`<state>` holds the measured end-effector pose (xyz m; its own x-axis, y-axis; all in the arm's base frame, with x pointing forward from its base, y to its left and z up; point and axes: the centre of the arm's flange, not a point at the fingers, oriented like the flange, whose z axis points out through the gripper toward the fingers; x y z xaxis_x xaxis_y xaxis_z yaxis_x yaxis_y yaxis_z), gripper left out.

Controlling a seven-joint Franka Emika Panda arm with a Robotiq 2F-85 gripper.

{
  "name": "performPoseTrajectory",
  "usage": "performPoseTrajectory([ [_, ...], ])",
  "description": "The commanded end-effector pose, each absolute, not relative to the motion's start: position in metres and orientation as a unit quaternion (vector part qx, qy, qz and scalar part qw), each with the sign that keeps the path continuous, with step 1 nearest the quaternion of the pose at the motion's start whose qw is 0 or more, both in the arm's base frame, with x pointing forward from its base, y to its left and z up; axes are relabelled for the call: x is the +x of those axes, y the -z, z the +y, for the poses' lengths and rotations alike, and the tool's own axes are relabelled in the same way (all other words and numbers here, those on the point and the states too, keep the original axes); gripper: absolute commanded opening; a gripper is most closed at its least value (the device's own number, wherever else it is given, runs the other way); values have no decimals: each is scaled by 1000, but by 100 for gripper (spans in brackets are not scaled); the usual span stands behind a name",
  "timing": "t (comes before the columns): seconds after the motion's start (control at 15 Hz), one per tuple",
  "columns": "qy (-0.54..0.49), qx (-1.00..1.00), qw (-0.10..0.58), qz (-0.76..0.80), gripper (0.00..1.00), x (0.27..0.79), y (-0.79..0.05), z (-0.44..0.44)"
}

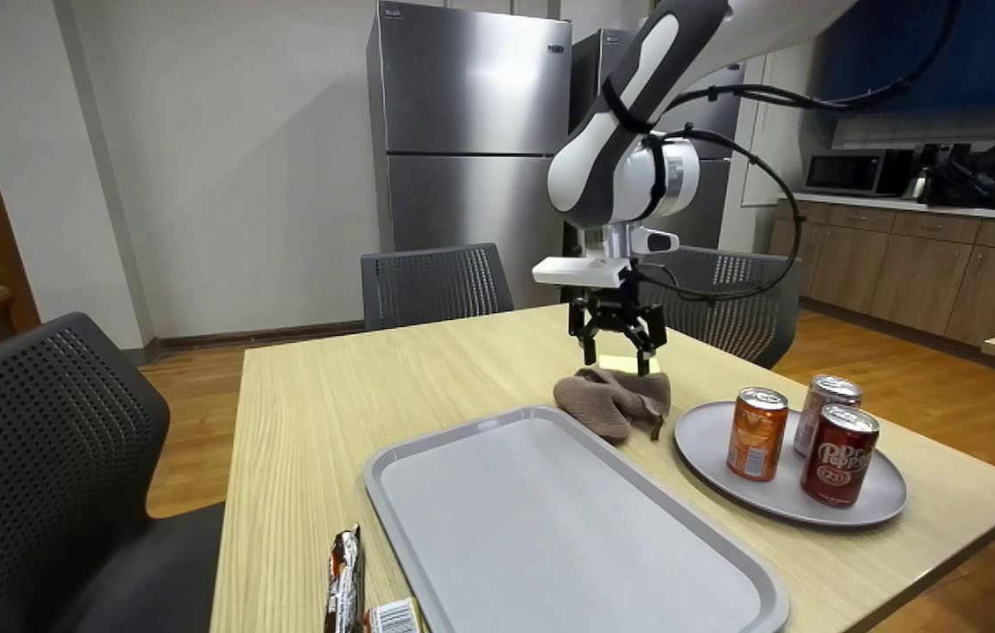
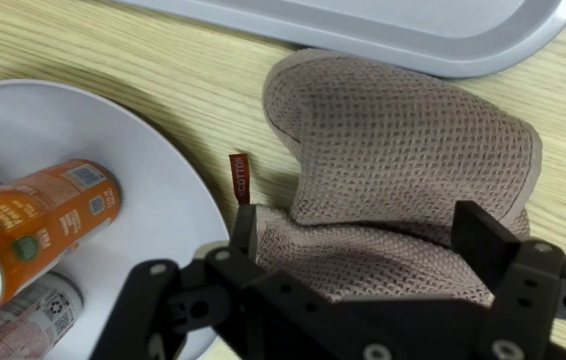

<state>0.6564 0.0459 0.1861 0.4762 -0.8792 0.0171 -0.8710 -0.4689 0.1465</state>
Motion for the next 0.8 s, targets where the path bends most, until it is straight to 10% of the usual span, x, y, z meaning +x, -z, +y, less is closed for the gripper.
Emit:
performPoseTrajectory([
  [0.0,26,887,75,-456,100,630,-213,52],
  [0.73,43,955,53,-287,100,596,-242,35],
])
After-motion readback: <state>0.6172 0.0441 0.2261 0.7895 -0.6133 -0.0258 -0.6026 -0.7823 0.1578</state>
